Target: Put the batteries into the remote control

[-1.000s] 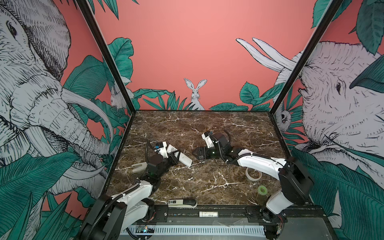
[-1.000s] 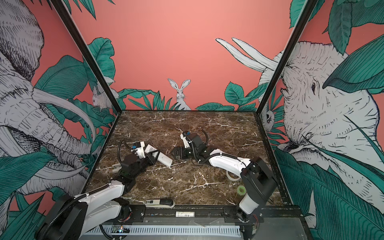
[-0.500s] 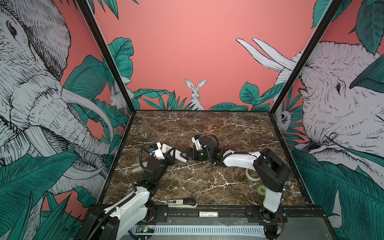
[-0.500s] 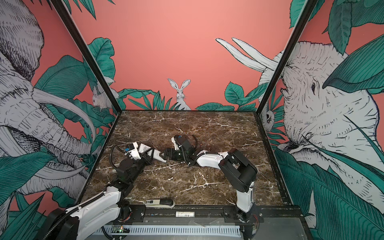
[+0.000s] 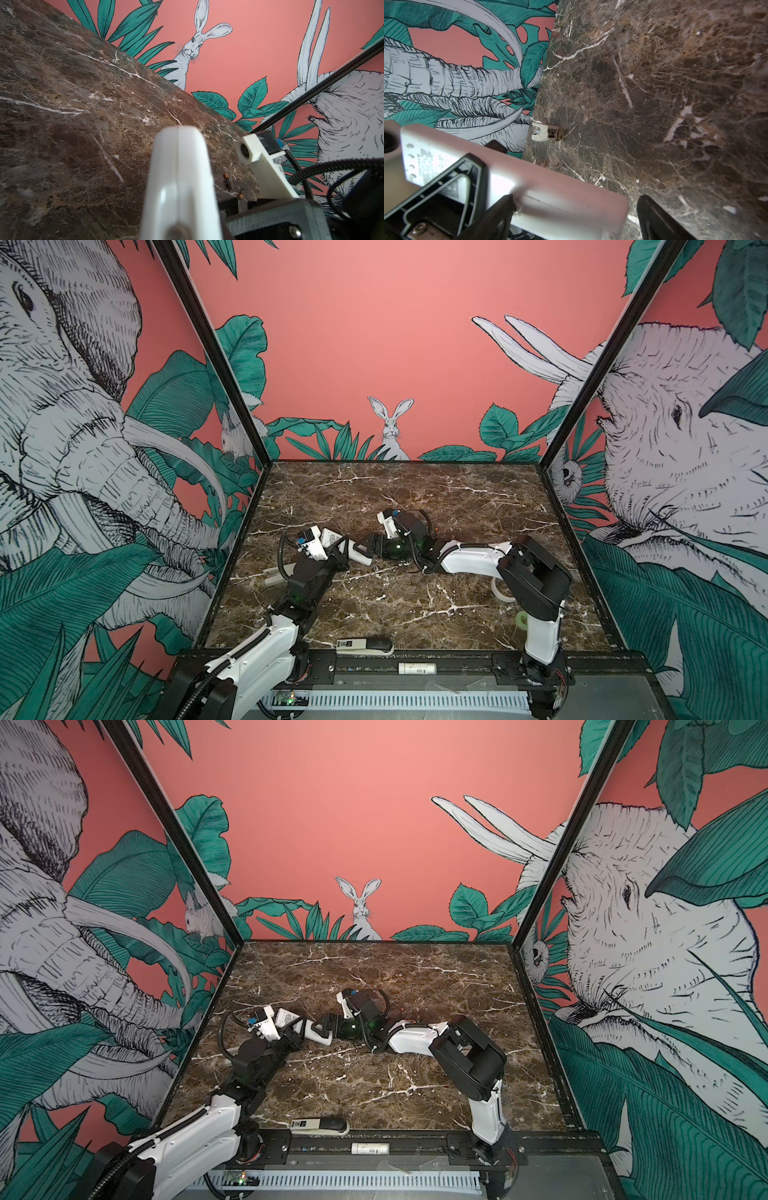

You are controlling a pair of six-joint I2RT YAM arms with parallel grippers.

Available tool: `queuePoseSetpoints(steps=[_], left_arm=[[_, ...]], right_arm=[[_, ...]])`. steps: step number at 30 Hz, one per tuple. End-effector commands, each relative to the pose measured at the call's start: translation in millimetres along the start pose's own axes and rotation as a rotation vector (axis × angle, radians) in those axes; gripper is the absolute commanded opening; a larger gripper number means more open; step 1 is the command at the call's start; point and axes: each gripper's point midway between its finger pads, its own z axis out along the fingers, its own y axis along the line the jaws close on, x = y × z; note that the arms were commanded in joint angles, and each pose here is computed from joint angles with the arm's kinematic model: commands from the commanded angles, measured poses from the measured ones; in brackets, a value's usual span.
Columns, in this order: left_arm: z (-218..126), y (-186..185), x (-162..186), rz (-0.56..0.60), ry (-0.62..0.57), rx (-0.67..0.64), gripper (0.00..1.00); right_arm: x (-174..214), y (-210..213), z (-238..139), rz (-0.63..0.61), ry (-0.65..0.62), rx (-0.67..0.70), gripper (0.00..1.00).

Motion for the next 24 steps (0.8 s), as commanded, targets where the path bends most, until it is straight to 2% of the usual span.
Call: queuePoseSetpoints(steps=[1, 7, 14, 19, 24], left_arm=[[-2.3, -9.3, -8.4, -0.015, -0.032, 0.035, 0.0], [-4.0, -12.5, -11.6, -0.027, -0.043, 0.047, 0.0], [-7.9, -22.2, -22.7, -0.026, -0.076, 0.078, 0.0], [-9.4, -28.1, -26.5, -0.011, -0.089, 0.104, 0.0], [-8.1, -31.0, -26.2, 0.019, -0.088, 0.118, 0.0]], right_arm=[[-3.4, 12.9, 8.3, 0.004, -0.009, -0.055, 0.92], [3.4, 5.8, 13.0, 0.0, 0.014, -0.007, 0.91], [34.7, -36.6, 21.4, -0.079, 0.141, 0.238, 0.89], [50.7, -61.5, 24.9, -0.106, 0.191, 0.339, 0.89], [56.9, -72.7, 23.6, -0.187, 0.243, 0.448, 0.89]])
